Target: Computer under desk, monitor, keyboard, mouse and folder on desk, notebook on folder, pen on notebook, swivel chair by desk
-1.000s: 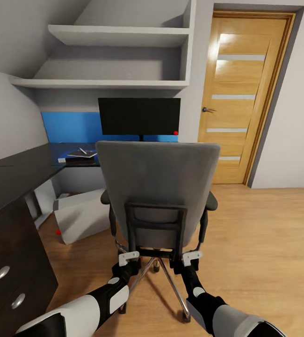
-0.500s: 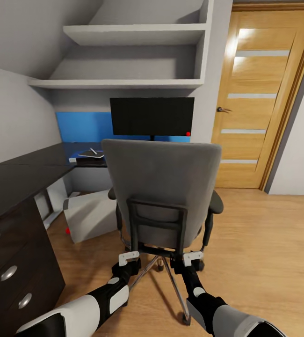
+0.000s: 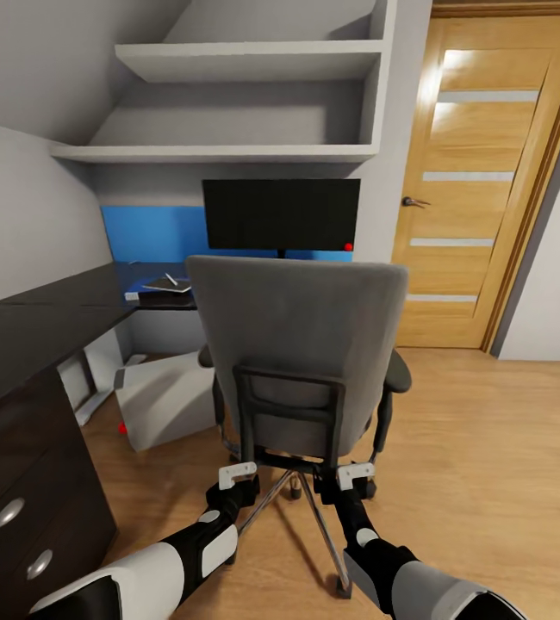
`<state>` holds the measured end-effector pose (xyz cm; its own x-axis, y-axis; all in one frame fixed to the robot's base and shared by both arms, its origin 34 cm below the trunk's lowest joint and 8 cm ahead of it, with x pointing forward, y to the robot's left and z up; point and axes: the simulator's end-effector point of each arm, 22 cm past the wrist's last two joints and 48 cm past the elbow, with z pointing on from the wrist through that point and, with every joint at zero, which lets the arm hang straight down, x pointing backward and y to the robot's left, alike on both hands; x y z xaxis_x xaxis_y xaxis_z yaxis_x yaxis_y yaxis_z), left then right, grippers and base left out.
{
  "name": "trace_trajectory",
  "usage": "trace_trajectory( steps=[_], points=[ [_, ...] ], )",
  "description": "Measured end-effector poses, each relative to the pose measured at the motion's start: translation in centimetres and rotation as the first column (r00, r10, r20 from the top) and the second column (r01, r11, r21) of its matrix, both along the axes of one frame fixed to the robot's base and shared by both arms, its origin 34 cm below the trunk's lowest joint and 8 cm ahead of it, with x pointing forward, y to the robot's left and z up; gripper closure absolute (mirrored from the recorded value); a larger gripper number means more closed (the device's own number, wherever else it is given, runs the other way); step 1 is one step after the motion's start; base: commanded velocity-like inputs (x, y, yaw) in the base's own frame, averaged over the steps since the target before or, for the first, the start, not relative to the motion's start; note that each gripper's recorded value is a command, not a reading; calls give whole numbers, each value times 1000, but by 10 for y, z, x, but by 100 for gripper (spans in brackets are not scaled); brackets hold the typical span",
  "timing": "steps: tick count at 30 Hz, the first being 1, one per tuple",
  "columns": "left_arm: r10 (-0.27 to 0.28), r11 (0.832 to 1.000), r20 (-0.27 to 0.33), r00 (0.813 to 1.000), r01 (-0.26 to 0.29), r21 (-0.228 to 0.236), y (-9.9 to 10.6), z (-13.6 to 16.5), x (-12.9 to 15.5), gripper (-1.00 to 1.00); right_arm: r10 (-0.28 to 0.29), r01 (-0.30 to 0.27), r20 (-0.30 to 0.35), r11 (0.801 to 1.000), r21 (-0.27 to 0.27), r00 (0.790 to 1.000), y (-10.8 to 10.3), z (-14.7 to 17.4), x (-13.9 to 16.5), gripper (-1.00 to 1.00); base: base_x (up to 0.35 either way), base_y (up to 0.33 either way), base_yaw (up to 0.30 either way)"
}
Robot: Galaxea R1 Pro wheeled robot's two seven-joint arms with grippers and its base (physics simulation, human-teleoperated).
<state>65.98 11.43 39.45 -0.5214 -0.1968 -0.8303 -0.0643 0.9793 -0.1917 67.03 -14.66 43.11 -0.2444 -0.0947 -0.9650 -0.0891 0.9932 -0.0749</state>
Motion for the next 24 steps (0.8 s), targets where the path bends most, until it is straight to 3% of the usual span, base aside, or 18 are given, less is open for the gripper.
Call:
trace_trajectory(
  steps=[7,17,24],
  points=[
    [0,1000,0,1000,0,0,0,0,0,-100,-1,1,0,1000,1,1000,0,0,0,-100,219,0,0],
    [0,1000,1,1000,0,0,0,0,0,-100,0,0,1,1000,2,1000,1,0,0,-100,56,0,0],
    [-2,1000,3,1000,2,1,0,1,0,-100,5,-5,0,1000,0,1000,2,0,0,-100,262,-9,0]
  ],
)
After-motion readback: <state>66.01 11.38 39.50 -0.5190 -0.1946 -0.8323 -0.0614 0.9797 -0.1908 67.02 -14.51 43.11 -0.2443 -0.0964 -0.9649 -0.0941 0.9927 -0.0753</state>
